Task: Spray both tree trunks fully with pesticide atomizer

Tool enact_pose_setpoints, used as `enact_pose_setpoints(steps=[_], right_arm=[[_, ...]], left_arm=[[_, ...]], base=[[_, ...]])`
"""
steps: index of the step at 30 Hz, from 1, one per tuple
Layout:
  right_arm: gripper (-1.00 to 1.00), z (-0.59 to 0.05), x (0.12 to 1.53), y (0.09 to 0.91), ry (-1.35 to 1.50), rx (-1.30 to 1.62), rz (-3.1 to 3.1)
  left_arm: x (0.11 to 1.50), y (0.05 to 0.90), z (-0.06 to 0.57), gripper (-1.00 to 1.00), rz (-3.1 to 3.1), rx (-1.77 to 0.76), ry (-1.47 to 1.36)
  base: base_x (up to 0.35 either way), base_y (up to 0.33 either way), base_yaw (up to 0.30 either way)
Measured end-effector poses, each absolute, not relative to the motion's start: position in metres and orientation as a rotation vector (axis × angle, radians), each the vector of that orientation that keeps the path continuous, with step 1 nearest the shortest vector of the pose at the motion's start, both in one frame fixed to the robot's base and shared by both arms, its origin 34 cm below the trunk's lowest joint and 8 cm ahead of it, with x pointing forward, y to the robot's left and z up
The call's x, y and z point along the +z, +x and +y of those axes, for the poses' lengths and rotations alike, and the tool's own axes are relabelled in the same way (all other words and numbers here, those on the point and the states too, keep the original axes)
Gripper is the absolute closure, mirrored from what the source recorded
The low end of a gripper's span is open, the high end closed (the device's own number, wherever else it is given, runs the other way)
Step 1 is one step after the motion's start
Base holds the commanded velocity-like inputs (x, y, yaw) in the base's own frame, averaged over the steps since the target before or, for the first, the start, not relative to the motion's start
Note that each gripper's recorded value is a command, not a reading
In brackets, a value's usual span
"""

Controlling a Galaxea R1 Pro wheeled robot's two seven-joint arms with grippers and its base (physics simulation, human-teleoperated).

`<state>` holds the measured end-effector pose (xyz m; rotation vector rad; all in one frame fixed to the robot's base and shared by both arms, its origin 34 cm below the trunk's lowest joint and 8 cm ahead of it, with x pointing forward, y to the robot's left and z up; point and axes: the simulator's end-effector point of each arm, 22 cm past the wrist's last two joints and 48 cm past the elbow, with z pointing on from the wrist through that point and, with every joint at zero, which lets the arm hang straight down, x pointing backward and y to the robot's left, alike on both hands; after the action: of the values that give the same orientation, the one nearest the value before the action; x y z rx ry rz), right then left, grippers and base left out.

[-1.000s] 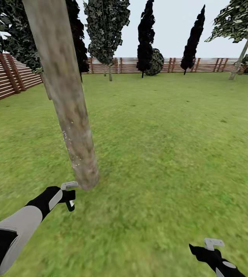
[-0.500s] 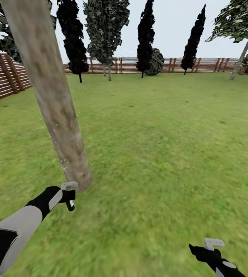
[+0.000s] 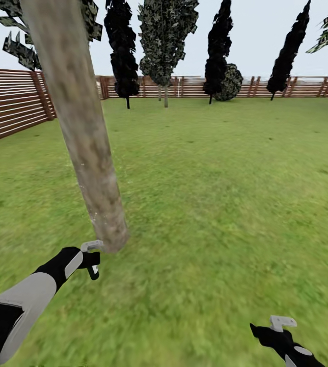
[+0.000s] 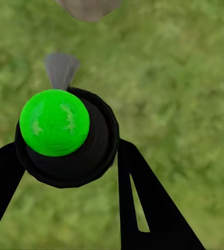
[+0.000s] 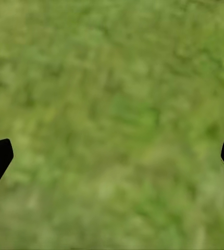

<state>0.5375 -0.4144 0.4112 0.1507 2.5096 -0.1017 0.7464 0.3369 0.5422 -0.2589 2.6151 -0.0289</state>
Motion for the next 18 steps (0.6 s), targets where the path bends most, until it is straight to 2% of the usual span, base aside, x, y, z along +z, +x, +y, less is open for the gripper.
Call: enact_pose_setpoints(steps=[9, 18], right_arm=[[-1.0, -0.4141, 0.4112, 0.5377, 0.151, -0.101, 2.509], [-1.0, -0.4139, 0.411, 0.5375, 0.151, -0.101, 2.51]], left_arm=[[0.5422, 0.7464, 0.3369, 1.0, 2.615, -0.029, -0.259], [0.5422, 0.7464, 0.337, 1.0, 2.615, -0.028, -0.258]], base=[[0.105, -0.261, 0.034], [0.105, -0.261, 0.262]])
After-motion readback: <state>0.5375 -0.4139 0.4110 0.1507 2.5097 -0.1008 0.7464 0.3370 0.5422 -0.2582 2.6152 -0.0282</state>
